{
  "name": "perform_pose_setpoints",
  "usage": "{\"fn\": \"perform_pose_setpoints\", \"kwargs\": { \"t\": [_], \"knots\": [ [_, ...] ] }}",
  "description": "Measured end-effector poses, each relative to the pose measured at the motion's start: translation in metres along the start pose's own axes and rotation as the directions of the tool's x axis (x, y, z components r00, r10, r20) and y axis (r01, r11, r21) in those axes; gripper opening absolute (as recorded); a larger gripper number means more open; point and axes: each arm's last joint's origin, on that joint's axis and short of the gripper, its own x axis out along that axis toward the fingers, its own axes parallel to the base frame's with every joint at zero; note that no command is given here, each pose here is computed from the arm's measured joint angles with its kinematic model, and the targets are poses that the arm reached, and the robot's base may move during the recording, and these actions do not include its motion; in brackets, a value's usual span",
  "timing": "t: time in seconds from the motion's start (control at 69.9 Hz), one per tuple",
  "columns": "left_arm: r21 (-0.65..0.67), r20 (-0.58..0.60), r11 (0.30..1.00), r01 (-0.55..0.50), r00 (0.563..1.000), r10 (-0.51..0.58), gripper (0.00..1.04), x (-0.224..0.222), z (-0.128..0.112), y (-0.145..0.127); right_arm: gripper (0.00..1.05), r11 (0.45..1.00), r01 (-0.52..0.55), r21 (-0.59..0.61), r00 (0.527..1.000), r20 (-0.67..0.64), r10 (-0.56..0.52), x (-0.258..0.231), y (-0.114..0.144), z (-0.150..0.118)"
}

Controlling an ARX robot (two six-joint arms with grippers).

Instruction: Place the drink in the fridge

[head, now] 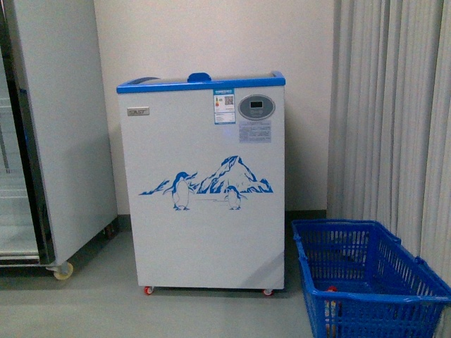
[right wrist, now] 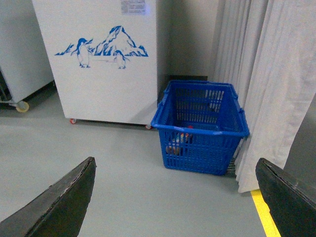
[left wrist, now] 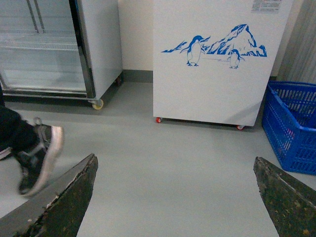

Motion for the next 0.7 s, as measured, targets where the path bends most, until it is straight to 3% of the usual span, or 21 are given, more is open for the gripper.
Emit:
{"fn": "perform_pose_setpoints", "kwargs": {
  "t": [0.701],
  "knots": [
    [0.000, 0.000, 1.000, -0.002, 1.000, 0.002, 0.97, 0.0000, 0.0000, 0.0000, 0.97, 1.000, -0.001, 0.000, 1.000, 0.000, 0.001, 0.0000, 0.0000, 0.0000]
  ]
}}
